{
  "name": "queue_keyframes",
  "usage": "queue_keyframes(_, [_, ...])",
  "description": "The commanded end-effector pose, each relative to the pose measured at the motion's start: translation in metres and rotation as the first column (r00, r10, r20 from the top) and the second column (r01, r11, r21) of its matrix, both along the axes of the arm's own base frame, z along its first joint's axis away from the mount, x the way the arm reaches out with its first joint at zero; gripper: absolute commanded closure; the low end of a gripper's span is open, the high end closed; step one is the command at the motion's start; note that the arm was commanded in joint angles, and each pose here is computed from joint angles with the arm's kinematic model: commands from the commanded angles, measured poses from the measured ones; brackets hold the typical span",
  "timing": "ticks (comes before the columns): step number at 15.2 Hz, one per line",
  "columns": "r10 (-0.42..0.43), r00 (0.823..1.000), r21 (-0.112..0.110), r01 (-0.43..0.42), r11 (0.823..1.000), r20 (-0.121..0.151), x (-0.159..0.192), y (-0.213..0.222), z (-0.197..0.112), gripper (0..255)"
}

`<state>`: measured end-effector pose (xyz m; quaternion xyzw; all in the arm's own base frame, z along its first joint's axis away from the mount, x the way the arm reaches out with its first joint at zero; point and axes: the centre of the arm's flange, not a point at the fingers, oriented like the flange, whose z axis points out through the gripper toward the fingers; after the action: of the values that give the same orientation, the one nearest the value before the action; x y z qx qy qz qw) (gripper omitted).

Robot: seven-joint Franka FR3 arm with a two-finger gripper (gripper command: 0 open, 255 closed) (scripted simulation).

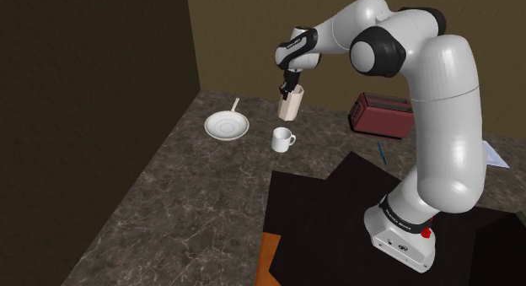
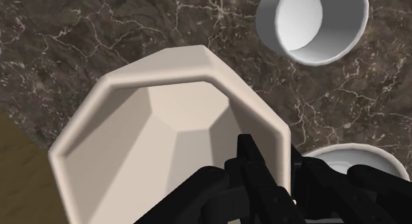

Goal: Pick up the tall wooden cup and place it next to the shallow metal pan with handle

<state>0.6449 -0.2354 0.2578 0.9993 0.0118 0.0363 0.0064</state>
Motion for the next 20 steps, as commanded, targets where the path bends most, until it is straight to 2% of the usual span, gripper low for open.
queue_keyframes(1, [0.000,1.000,-0.001,0.000,1.000,0.001,0.000,0.000,-0.010,255])
queue_keyframes(16, [0.000,1.000,-0.001,0.000,1.000,0.001,0.000,0.000,-0.092,255])
queue_keyframes(20, [0.000,1.000,-0.001,0.000,1.000,0.001,0.000,0.000,-0.092,255])
